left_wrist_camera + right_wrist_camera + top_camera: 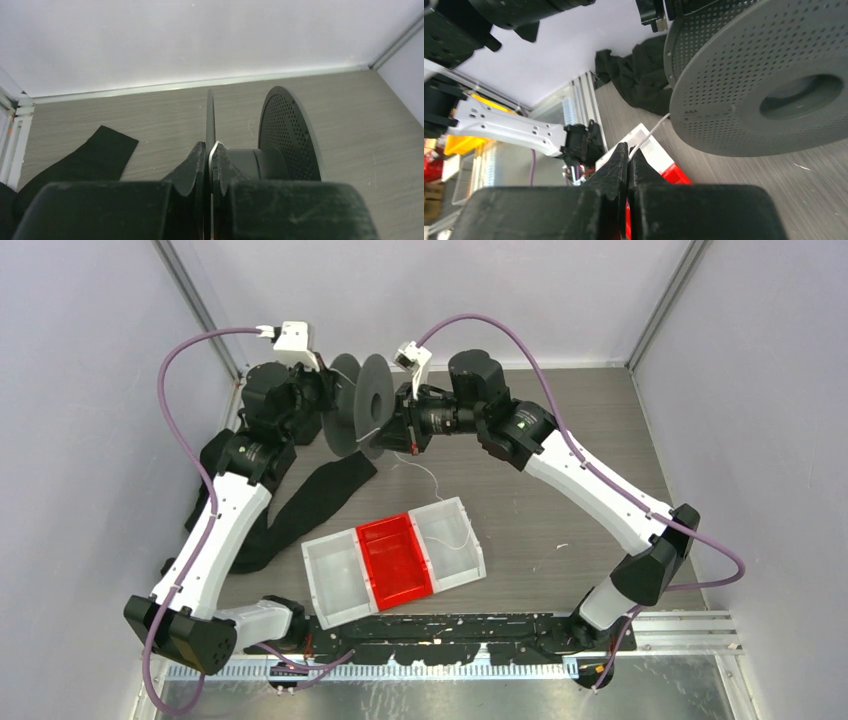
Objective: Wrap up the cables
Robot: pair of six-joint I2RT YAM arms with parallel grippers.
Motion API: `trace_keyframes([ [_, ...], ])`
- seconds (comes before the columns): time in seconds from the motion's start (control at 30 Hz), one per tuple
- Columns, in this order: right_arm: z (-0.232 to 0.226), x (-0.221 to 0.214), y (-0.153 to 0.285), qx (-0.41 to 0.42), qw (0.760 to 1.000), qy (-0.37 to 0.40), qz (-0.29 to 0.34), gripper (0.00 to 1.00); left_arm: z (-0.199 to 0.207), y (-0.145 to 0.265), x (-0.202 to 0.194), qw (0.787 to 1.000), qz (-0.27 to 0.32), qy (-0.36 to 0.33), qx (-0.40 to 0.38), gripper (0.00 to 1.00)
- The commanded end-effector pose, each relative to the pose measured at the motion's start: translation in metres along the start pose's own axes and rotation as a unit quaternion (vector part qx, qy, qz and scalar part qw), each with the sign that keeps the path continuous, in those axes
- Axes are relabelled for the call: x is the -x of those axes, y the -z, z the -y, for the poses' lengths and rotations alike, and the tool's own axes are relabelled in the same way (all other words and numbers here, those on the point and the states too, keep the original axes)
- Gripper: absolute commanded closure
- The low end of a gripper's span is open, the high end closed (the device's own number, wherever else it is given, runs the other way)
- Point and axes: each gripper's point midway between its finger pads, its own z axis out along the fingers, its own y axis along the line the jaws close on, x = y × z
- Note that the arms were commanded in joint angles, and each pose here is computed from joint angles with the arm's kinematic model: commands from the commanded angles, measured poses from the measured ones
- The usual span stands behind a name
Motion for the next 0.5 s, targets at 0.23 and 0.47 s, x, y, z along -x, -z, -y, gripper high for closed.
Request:
trace_keyframes([
  [0.23, 0.013, 0.055, 0.018, -0.058, 0.992, 0.096, 0.060, 1.00, 0.044, 0.018, -0.019, 0.978, -0.059, -0.112, -0.168, 1.00],
  [0.47, 0.044, 0.066, 0.023, -0.140, 0.980, 0.114, 0.083, 1.00, 0.069, 0.040, -0.017, 0.954, -0.071, -0.138, -0.255, 1.00],
])
